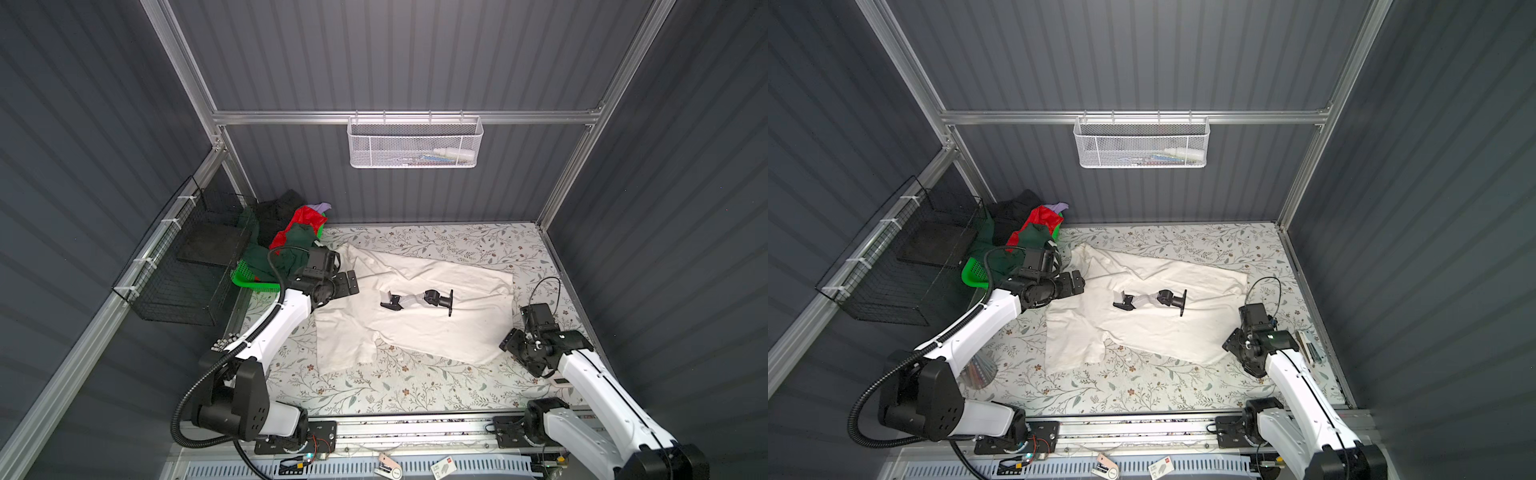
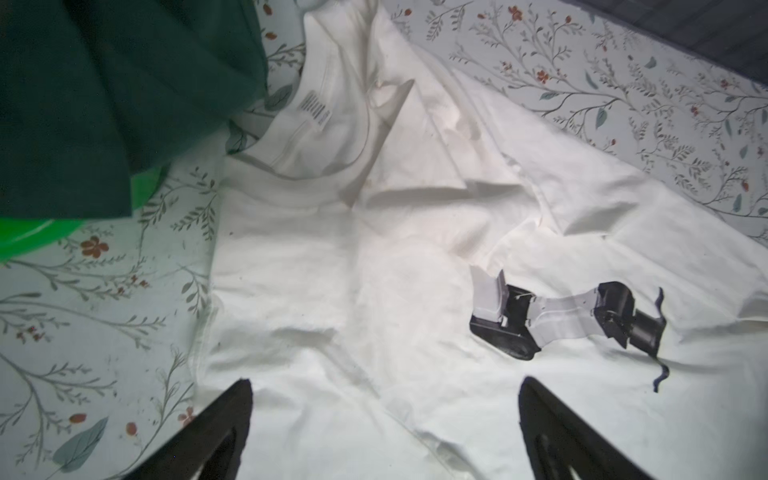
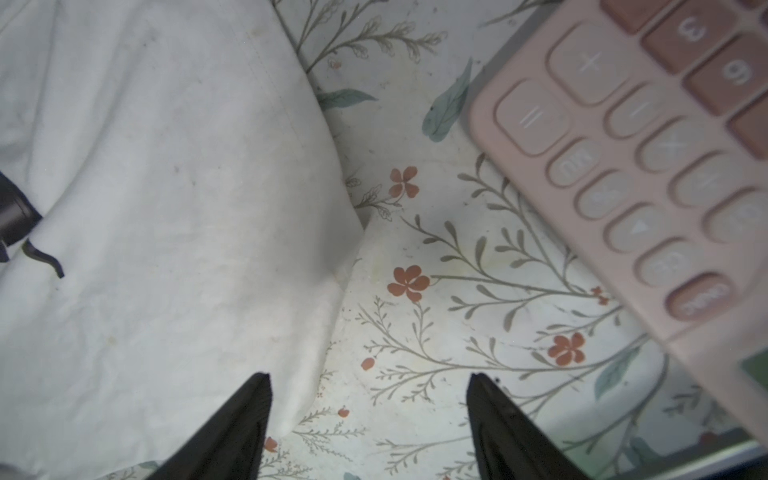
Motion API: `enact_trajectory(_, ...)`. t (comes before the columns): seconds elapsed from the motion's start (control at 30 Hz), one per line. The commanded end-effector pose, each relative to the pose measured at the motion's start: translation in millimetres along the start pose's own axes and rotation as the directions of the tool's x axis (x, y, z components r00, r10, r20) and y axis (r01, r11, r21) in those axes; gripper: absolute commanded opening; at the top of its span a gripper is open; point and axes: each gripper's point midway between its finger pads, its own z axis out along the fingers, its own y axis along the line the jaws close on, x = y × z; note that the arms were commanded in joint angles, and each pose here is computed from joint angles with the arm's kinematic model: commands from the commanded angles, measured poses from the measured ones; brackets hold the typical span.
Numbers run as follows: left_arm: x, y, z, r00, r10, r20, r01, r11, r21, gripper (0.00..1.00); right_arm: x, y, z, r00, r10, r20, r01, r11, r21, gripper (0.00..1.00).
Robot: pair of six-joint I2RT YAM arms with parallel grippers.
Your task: Fold and stack the t-shirts
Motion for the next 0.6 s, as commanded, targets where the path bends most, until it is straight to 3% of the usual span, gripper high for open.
enact_trajectory(0.0, 31, 26, 0, 0.997, -0.040, -0.061, 0.034, 0.995, -0.089, 1.00, 4, 9, 8, 0.999, 0.010, -0.033, -0.011, 0.999, -0.035, 0.69)
enact_trajectory(0.1, 55, 44, 1, 0.992, -0.061, -0.107, 0.044, 0.987, -0.153, 1.00, 4, 13, 10, 0.999, 0.010, -0.030, -0.011, 0.999, -0.044, 0.64)
enact_trajectory(0.33, 96, 79, 1, 0.981, -0.140, -0.136, 0.102, 0.962, -0.252, 1.00, 14, 20, 14, 0.999, -0.018, -0.033, 0.016, 0.999, -0.040, 0.60)
enact_trajectory(0.57, 125, 83, 22, 0.964, -0.177, -0.199, 0.135, 0.968, -0.212, 0.89, 31, 29, 12, 0.995, -0.089, -0.037, 0.089, 0.996, 0.025, 0.61)
